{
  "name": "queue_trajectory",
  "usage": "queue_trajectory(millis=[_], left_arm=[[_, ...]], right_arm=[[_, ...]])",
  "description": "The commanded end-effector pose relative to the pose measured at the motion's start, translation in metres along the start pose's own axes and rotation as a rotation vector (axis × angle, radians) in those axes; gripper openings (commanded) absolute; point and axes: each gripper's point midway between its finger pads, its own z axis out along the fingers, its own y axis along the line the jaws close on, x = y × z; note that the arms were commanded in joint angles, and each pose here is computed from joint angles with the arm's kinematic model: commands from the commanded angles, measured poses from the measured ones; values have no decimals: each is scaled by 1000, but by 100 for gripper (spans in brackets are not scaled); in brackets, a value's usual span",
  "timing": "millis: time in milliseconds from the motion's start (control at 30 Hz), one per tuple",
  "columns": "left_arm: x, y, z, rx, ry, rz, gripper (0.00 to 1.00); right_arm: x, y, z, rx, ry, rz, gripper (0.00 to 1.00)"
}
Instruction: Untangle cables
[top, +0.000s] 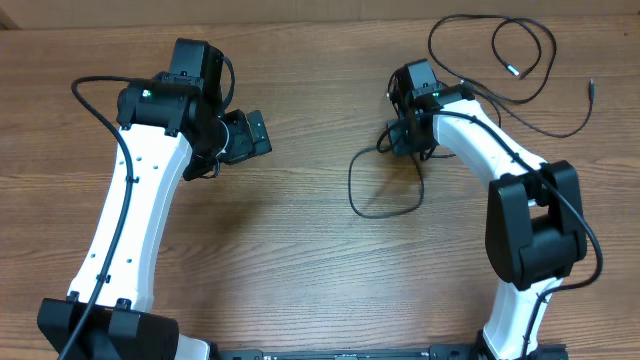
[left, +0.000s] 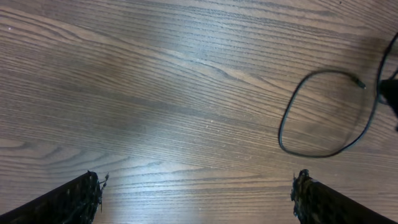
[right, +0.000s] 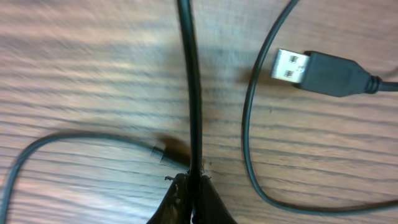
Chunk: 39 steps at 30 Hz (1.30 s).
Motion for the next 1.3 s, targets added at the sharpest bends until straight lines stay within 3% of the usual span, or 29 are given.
queue_trajectory(millis=[0, 167, 367, 533, 867, 1000, 1267], left_arm=[[1, -1, 4, -2, 13, 24, 100], [2, -1, 4, -2, 13, 24, 100], [2, -1, 4, -3, 14, 24, 100], [2, 0, 4, -4, 16, 24, 100], [1, 2, 4, -18, 8, 24, 100], [0, 2, 4, -19, 5, 24, 100], [0, 2, 5, -20, 7, 23, 100]], right_arm=[[-46, 5, -81, -32, -223, 60, 4], [-60, -1, -144, -34, -369, 86, 4], [-60, -46, -218, 150, -547, 271, 4], [-48, -63, -259, 209, -623, 312, 4], [2, -148, -337, 309, -788, 714, 4], [12, -159, -354, 316, -830, 750, 4], [5, -124, -315, 122, -680, 649, 38]])
